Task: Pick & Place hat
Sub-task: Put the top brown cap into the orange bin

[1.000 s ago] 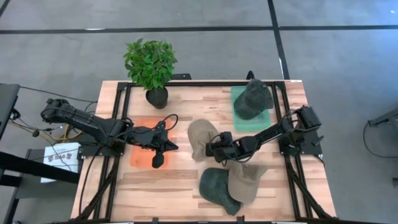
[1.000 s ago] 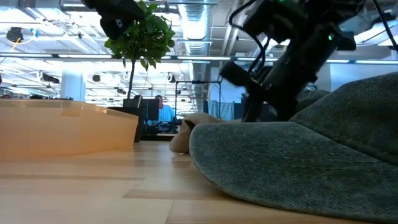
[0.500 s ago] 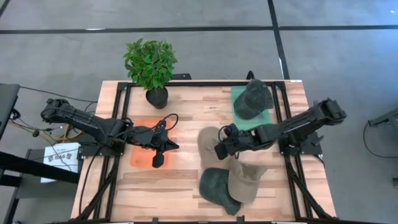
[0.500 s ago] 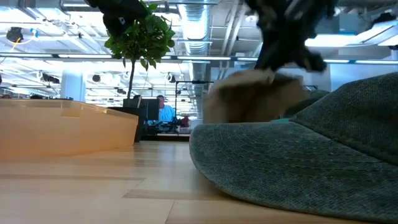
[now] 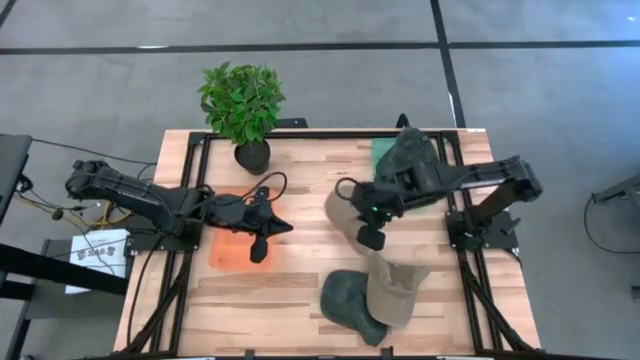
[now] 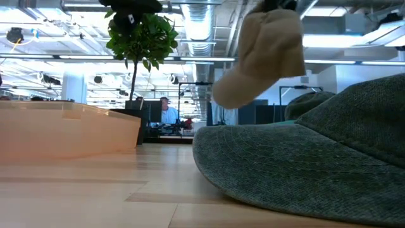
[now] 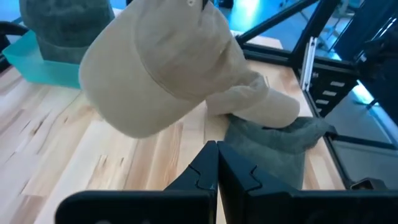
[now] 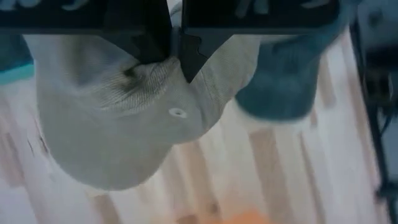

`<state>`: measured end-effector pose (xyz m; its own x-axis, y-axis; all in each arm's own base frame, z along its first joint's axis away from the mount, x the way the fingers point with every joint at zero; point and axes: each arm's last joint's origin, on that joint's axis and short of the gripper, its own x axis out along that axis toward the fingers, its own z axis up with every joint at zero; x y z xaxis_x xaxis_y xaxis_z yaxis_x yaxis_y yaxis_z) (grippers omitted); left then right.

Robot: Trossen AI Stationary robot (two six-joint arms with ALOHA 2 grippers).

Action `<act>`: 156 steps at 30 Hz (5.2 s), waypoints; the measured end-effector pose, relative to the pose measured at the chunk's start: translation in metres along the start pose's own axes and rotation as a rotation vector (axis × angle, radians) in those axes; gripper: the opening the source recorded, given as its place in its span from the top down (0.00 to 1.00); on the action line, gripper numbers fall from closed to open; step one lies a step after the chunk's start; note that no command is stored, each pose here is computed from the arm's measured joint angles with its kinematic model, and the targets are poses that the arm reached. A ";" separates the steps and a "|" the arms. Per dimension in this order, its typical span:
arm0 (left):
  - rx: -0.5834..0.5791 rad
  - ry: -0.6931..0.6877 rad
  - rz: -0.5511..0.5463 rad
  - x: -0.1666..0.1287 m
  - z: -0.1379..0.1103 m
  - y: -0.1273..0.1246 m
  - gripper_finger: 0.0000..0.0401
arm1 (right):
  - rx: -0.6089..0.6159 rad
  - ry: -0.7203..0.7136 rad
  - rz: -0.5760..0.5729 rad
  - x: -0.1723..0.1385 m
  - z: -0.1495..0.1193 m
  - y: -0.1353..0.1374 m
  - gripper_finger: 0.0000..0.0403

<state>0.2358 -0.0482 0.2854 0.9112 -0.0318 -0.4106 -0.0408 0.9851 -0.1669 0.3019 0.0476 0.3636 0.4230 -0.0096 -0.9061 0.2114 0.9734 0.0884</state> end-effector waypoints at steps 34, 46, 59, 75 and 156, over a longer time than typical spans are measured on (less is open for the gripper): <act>-0.011 -0.235 0.002 0.012 0.028 0.013 0.44 | -0.967 0.051 0.019 0.004 0.065 0.017 1.00; 0.240 -0.089 0.077 0.044 0.074 0.008 0.27 | -0.992 0.014 0.025 0.004 0.066 0.023 1.00; 0.396 0.057 0.014 0.079 0.079 0.006 0.26 | -1.011 -0.004 0.035 0.003 0.064 0.033 0.99; 0.368 0.081 -0.055 0.087 0.073 0.004 0.46 | -0.992 -0.033 0.030 0.003 0.067 0.033 0.99; -0.291 0.371 0.360 -0.109 -0.025 0.035 1.00 | -0.360 0.021 -0.170 -0.026 0.029 0.048 0.73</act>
<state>0.1252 -0.0147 0.3021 0.6172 0.1874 -0.7641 -0.4795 0.8596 -0.1765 0.3267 0.0883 0.4029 0.3900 -0.1764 -0.9037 -0.0467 0.9764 -0.2107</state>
